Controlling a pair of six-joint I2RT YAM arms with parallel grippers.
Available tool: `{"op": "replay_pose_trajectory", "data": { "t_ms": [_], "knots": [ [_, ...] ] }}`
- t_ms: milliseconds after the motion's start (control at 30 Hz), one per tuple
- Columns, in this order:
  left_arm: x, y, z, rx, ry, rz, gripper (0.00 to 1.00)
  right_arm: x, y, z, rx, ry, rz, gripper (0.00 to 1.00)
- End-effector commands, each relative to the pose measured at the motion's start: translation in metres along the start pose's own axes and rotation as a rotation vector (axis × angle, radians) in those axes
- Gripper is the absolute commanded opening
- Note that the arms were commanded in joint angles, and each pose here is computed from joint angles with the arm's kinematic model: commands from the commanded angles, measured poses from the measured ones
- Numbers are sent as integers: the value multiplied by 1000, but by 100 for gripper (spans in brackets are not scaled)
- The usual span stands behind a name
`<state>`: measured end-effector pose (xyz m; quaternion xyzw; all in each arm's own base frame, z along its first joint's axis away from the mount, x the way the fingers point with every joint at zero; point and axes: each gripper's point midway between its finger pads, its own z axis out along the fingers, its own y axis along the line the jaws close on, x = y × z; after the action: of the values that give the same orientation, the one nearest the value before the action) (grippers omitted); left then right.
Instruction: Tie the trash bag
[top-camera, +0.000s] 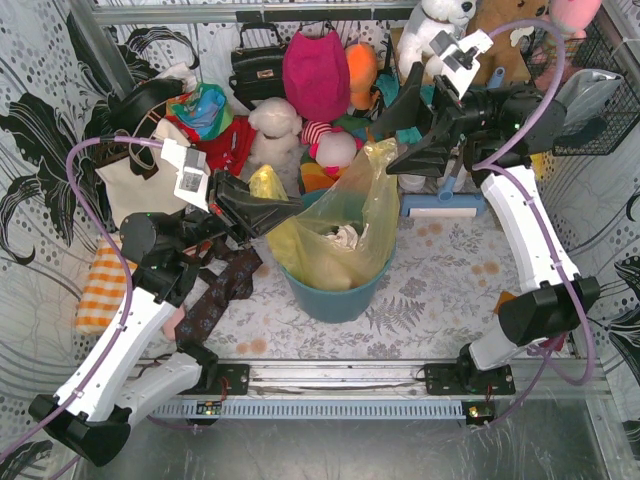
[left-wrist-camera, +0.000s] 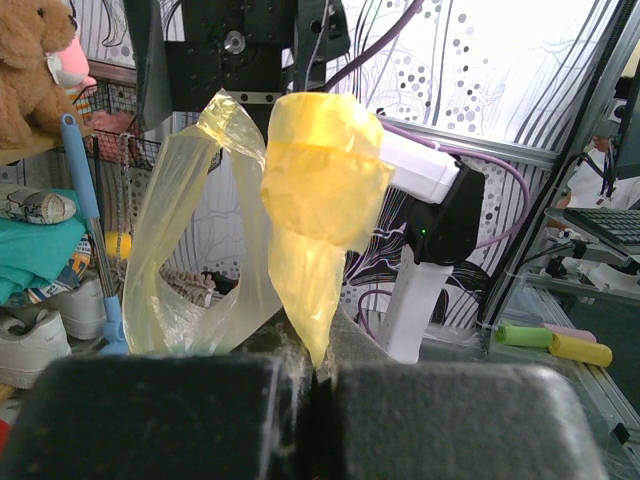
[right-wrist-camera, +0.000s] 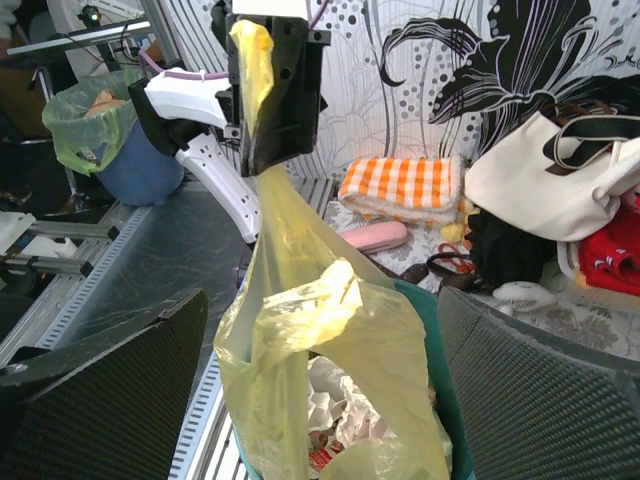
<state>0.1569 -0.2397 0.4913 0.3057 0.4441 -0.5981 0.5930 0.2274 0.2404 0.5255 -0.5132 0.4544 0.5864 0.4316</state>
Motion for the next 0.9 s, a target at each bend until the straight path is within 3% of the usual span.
{"op": "replay_pose_trajectory", "data": {
  "t_ms": [0,233,300,467,600,733,800,867],
  "knots": [
    [-12,-12,2,41,-29,39,0,9,5,-3,-20,24,-33,97],
    [-12,-12,2,42,-30,36,0,22,2,-3,-25,27,-6,87],
    [-12,-11,2,41,-30,34,0,22,3,-3,-25,19,-5,77],
    [-11,-10,3,40,-28,28,0,9,10,-1,-20,-18,19,39],
    [-8,-7,3,38,-21,16,0,3,21,0,3,-68,57,21],
    [-5,-5,4,34,-16,-4,0,6,3,-3,217,-166,135,0],
    [-5,-3,5,30,-14,-20,0,11,-3,-10,387,-166,110,0],
    [-5,-4,5,34,-16,-33,0,13,5,-14,446,-169,110,0]
  ]
}}
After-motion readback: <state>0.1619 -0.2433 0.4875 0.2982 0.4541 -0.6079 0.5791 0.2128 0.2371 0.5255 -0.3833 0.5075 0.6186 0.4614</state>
